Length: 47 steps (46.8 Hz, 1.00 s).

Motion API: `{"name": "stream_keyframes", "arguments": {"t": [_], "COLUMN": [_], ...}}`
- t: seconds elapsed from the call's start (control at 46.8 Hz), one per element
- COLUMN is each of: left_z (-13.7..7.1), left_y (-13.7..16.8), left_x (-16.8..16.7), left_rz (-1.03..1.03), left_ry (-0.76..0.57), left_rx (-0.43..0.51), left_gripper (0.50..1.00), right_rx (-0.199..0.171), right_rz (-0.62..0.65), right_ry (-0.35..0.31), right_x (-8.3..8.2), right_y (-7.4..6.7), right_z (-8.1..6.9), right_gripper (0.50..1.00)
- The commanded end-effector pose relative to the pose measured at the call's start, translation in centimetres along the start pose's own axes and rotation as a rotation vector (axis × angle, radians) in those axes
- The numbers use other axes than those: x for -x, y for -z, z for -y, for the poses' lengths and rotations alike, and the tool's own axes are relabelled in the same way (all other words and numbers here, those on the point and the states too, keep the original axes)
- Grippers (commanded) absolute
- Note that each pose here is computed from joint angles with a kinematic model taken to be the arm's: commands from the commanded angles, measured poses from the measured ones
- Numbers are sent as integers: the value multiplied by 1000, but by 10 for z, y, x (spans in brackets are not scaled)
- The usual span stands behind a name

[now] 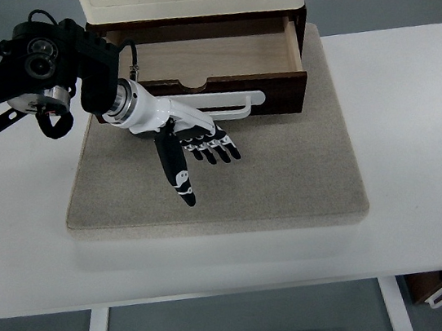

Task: Close the drawer under the combination cabinet

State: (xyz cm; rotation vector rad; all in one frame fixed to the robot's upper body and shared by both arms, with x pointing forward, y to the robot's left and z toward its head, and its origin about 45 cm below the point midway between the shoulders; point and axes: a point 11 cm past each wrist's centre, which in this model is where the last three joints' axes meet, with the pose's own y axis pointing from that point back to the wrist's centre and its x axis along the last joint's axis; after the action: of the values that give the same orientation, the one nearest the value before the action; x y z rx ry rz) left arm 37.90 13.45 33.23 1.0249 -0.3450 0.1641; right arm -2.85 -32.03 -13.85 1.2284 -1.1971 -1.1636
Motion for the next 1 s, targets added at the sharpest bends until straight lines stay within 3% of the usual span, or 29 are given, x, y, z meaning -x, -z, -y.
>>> {"name": "stream_keyframes", "arguments": {"t": [0.0, 0.983], "left_z": [2, 7], "left_y": [2, 19], "left_x": [0, -40], "left_rz": [9, 5], "left_ry": [-2, -121], "left_rx": [-15, -108], "left_gripper": [996, 992], "right_rx": [0, 0], "right_rz": [1, 1], "right_ry": [0, 0], "right_x": [0, 0], "right_y": [0, 0], "right_z": [0, 0], "right_gripper": [952, 952]}}
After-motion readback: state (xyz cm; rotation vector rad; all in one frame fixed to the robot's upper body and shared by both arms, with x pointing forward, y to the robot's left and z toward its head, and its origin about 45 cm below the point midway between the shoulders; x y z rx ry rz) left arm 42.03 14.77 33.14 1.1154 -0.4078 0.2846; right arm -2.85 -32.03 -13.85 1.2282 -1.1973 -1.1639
